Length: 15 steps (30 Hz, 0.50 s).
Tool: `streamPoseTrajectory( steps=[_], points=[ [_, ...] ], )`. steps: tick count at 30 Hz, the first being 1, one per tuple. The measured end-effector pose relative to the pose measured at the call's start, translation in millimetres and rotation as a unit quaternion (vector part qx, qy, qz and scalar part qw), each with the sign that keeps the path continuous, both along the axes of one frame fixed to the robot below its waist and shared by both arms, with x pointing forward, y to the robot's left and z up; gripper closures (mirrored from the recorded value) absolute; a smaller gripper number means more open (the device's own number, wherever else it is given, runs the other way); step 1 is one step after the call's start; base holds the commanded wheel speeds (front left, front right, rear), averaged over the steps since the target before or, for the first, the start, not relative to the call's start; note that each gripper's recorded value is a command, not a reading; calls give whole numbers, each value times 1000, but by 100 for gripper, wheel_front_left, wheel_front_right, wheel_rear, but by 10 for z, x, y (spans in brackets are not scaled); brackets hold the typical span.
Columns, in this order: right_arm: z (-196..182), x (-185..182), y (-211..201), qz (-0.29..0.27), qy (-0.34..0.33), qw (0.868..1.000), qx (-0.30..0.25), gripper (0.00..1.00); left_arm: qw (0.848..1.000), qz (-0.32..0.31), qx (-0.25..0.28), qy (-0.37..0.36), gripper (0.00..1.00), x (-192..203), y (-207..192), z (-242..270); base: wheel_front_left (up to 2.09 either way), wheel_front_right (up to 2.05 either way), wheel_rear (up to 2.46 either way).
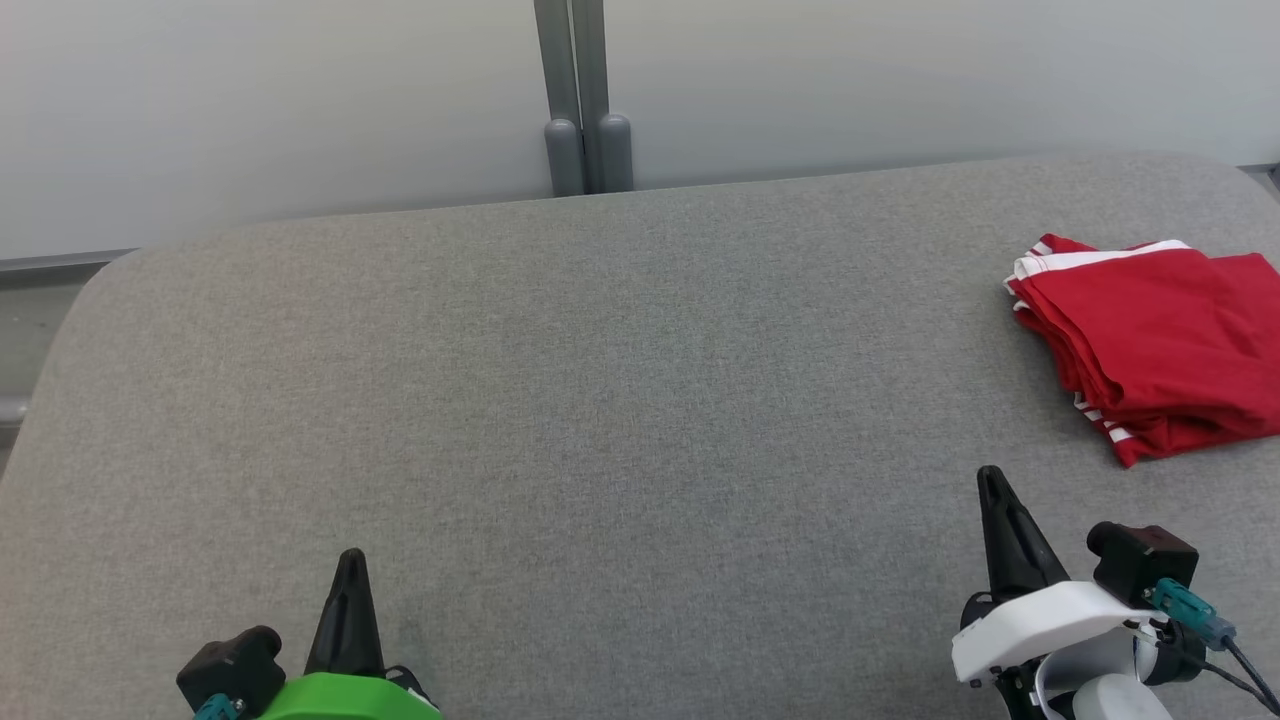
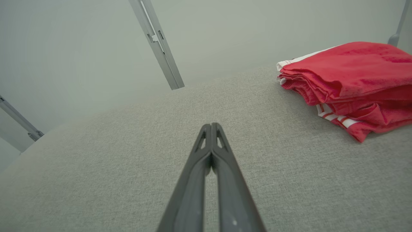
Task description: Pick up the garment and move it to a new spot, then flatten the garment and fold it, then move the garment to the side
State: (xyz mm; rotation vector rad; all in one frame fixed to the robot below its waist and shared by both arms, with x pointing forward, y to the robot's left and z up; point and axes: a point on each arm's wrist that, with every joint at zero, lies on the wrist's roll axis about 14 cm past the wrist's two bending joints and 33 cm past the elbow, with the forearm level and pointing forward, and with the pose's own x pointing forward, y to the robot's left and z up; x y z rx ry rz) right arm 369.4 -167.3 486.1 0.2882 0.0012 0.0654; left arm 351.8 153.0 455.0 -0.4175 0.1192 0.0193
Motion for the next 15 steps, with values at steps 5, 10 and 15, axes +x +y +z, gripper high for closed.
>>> streamPoseTrajectory(
  steps=[5,10,15],
  points=[
    [-14,7,-49,-11,9,999,45,100,999,12,-41,11,100,7,49,-23,0,0,0],
    [-27,12,-90,-21,17,996,86,100,997,18,-77,14,100,39,75,-11,0,0,0],
    [-36,18,-123,-29,24,991,125,100,993,26,-113,18,100,61,110,-5,0,0,0]
  ],
)
